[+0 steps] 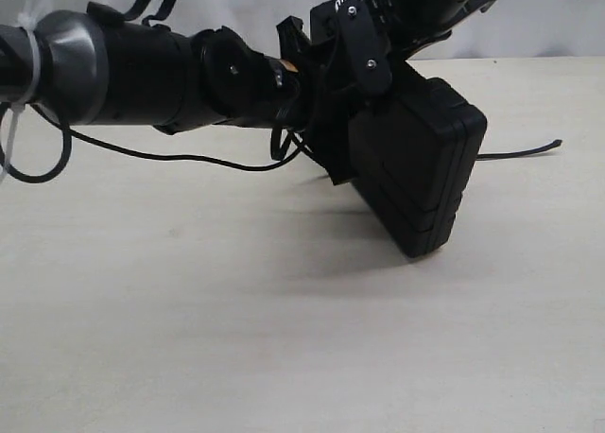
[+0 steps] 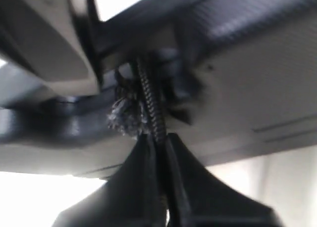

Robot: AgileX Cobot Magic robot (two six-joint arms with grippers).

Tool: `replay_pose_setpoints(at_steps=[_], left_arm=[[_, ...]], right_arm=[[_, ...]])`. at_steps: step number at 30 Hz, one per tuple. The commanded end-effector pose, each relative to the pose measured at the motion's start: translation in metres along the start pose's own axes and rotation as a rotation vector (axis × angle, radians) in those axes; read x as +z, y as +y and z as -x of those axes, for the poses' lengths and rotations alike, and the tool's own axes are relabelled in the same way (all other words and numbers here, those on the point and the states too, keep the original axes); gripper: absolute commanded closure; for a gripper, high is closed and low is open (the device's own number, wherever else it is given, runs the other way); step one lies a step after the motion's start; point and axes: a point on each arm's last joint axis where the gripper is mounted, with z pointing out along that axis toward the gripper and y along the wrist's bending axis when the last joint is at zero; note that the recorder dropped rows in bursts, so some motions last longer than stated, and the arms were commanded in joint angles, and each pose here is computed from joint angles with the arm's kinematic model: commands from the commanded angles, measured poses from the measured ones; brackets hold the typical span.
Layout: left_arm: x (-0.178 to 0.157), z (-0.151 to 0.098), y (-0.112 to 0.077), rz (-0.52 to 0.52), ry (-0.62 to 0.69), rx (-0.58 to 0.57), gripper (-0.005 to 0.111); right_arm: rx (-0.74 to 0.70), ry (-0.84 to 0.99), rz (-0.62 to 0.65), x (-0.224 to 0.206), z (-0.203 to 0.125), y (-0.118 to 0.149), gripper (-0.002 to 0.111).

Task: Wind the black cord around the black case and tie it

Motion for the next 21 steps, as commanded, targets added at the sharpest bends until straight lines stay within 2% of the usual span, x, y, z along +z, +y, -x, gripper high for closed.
replay_pose_setpoints(at_steps=[1,3,5,6,9,11,15,17,19,20,21], left_arm=[[0.001,0.003,0.007,0.078,-0.022,-0.057,0.107],[0.001,0.003,0.007,0.080,-0.023,-0.070,0.106],[0.002,0.005,0.007,0.074,-0.029,-0.070,0.101],[0.001,0.008,0.008,0.071,-0.035,-0.075,0.095],[0.000,0.018,0.005,0.034,-0.054,-0.095,0.066],[0.000,0.019,0.003,0.024,-0.052,-0.094,0.054],[-0.003,0.019,0.002,-0.017,-0.045,-0.088,0.051],[-0.029,0.022,0.021,-0.050,-0.050,-0.090,0.051],[-0.067,0.004,0.049,-0.179,0.030,-0.151,0.052],[-0.084,-0.013,0.066,-0.202,0.110,-0.236,0.052],[-0.097,-0.032,0.085,-0.157,0.169,-0.354,0.052]], right_arm=[[0.008,0.128,0.020,0.020,-0.012,0.001,0.104],[0.008,0.128,0.020,0.020,-0.012,0.001,0.104],[0.010,0.134,0.024,0.020,-0.013,0.001,0.104],[0.010,0.141,0.024,0.020,-0.013,0.001,0.104],[0.010,0.141,0.024,0.020,-0.013,0.001,0.104],[0.010,0.141,0.024,0.020,-0.013,0.001,0.104],[0.010,0.139,0.024,0.020,-0.013,0.001,0.104],[0.025,0.139,0.030,0.020,-0.013,0.002,0.104],[0.056,0.146,0.028,0.021,-0.014,0.003,0.104],[0.050,0.161,0.015,0.027,-0.018,0.007,0.104],[0.031,0.161,0.012,0.036,-0.022,0.016,0.104]])
